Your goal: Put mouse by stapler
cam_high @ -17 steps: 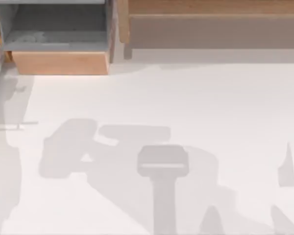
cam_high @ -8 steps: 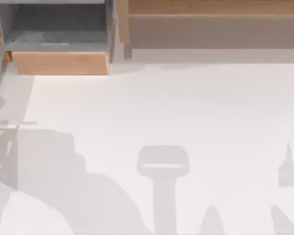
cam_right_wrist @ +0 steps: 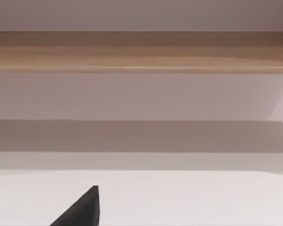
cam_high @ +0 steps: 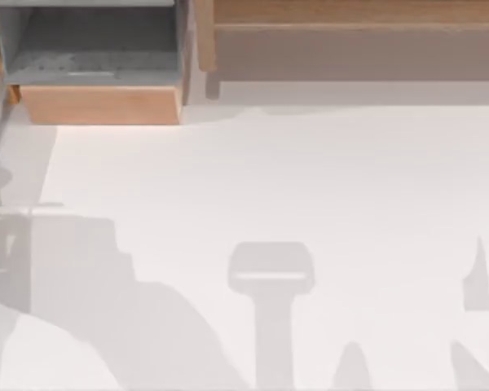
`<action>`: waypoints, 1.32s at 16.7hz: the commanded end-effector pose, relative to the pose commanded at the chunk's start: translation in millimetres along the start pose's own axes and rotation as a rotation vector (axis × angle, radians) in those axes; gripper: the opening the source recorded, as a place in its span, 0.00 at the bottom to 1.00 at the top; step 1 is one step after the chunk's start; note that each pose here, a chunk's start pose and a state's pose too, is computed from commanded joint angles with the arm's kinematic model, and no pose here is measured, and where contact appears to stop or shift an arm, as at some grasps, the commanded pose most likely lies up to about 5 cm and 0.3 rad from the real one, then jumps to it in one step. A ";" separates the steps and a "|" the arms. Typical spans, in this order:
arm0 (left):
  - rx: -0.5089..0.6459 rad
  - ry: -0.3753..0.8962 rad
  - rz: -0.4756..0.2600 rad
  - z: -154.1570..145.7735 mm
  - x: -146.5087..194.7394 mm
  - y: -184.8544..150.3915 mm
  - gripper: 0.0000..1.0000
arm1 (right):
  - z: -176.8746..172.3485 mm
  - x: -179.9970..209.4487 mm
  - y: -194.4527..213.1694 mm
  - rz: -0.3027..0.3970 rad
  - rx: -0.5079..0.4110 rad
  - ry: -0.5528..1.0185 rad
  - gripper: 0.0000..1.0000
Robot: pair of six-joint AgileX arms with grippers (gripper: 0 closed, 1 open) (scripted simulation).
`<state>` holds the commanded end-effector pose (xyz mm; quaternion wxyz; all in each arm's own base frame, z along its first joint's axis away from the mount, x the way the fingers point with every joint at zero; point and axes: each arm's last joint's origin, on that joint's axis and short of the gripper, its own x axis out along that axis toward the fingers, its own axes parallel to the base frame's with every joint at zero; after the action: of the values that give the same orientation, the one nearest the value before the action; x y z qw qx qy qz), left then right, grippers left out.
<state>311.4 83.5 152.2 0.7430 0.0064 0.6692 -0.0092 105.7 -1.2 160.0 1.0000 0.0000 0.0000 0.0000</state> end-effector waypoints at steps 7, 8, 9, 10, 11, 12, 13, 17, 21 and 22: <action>-0.005 0.007 -0.003 -4.5 -0.3 -0.2 0.00 | 0.0 0.0 0.0 0.000 0.000 0.000 1.00; -0.006 0.009 -0.003 -5.3 -0.3 -0.3 0.00 | 0.0 0.0 0.0 0.000 0.000 0.000 1.00; -0.007 0.010 -0.003 -6.1 -0.2 -0.4 0.00 | 0.0 0.0 0.0 0.000 0.000 0.000 1.00; -0.007 0.011 -0.002 -6.8 -0.1 -0.5 0.00 | 0.0 0.0 0.0 0.000 0.000 0.000 1.00; -0.008 0.012 -0.002 -7.3 0.0 -0.6 0.00 | 0.0 0.0 0.0 0.000 0.000 0.000 1.00; -0.009 0.012 -0.002 -7.7 0.1 -0.7 0.00 | 0.0 0.0 0.0 0.000 0.000 0.000 1.00; -0.010 0.011 -0.002 -8.0 0.1 -0.7 0.00 | 0.0 0.0 0.0 0.000 0.000 0.000 1.00; -0.010 0.006 -0.001 -7.5 1.4 -0.7 0.00 | 0.0 0.0 0.0 0.000 0.000 0.000 1.00; -0.009 -0.005 0.001 -4.1 4.4 -0.1 0.00 | 0.0 0.0 0.0 0.000 0.000 0.000 1.00; -0.007 -0.008 0.002 -2.8 5.4 0.0 0.00 | 0.0 0.0 0.0 0.000 0.000 0.000 1.00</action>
<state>309.2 83.5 146.6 0.7456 0.0043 0.6663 -0.0061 105.7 -1.2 160.0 1.0000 0.0000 0.0000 0.0000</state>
